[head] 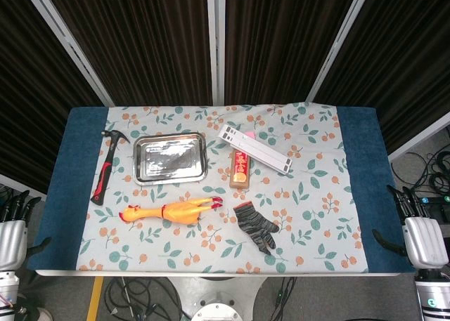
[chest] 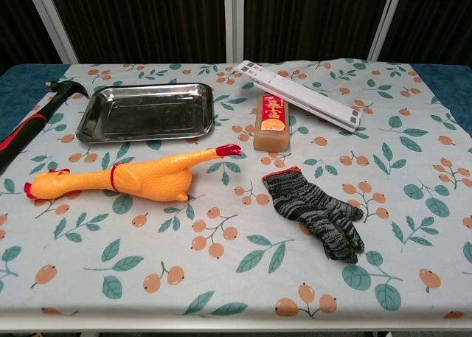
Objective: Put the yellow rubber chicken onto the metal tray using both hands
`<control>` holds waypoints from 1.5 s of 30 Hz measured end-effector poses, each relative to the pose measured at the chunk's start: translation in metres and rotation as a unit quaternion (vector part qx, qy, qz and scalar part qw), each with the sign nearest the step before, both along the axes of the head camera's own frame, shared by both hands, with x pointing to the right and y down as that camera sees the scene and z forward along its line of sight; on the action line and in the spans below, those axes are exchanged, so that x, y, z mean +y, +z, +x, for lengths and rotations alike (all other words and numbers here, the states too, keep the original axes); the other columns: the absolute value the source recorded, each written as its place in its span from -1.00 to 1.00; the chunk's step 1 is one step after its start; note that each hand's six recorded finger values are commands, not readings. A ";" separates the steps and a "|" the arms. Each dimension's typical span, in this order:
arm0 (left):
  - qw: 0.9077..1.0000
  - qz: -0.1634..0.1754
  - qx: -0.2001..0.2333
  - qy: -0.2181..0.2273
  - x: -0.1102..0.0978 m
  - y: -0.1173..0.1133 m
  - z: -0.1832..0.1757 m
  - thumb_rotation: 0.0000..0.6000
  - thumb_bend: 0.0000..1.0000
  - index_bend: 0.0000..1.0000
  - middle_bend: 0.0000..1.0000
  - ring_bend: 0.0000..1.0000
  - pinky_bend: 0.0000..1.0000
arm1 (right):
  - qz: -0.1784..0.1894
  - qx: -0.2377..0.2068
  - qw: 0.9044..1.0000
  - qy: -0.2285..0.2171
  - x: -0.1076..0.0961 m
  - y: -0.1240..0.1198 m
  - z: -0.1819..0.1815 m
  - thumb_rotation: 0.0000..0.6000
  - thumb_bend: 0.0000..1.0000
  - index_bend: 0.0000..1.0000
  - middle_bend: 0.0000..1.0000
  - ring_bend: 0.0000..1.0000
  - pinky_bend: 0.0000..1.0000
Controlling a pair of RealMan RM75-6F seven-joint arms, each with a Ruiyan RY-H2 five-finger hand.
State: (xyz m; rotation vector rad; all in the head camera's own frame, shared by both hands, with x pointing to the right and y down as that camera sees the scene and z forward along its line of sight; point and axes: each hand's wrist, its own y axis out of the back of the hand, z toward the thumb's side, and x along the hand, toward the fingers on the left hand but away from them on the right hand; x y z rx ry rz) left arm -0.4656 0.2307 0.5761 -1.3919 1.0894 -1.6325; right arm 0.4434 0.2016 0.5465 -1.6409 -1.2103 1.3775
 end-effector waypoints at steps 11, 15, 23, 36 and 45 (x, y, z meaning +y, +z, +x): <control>1.000 -0.004 0.005 -0.002 0.003 -0.001 0.001 1.00 -0.83 -0.50 -0.63 -0.75 -0.68 | 0.004 -0.004 1.000 0.001 0.000 -0.003 0.003 1.00 -0.68 -1.00 -0.74 -0.98 -0.75; 1.000 0.000 0.019 0.006 0.000 -0.001 0.007 1.00 -0.83 -0.50 -0.62 -0.75 -0.68 | 0.013 -0.003 1.000 0.001 -0.002 -0.007 0.004 1.00 -0.68 -1.00 -0.74 -0.98 -0.75; 0.993 -0.007 0.097 0.071 -0.028 0.011 0.051 1.00 -0.83 -0.50 -0.63 -0.75 -0.68 | 0.025 -0.002 1.000 -0.008 -0.011 -0.013 0.000 1.00 -0.68 -1.00 -0.74 -0.98 -0.75; 0.961 -0.102 0.207 0.151 -0.057 0.079 0.151 1.00 -0.83 -0.44 -0.45 -0.64 -0.57 | 0.017 0.001 1.000 -0.010 -0.014 -0.010 -0.002 1.00 -0.68 -1.00 -0.74 -0.98 -0.75; 0.963 -0.141 0.185 0.137 -0.051 0.120 0.176 1.00 -0.80 -0.38 -0.39 -0.59 -0.51 | 0.014 0.003 1.000 -0.008 -0.014 -0.010 -0.001 1.00 -0.68 -1.00 -0.74 -0.98 -0.75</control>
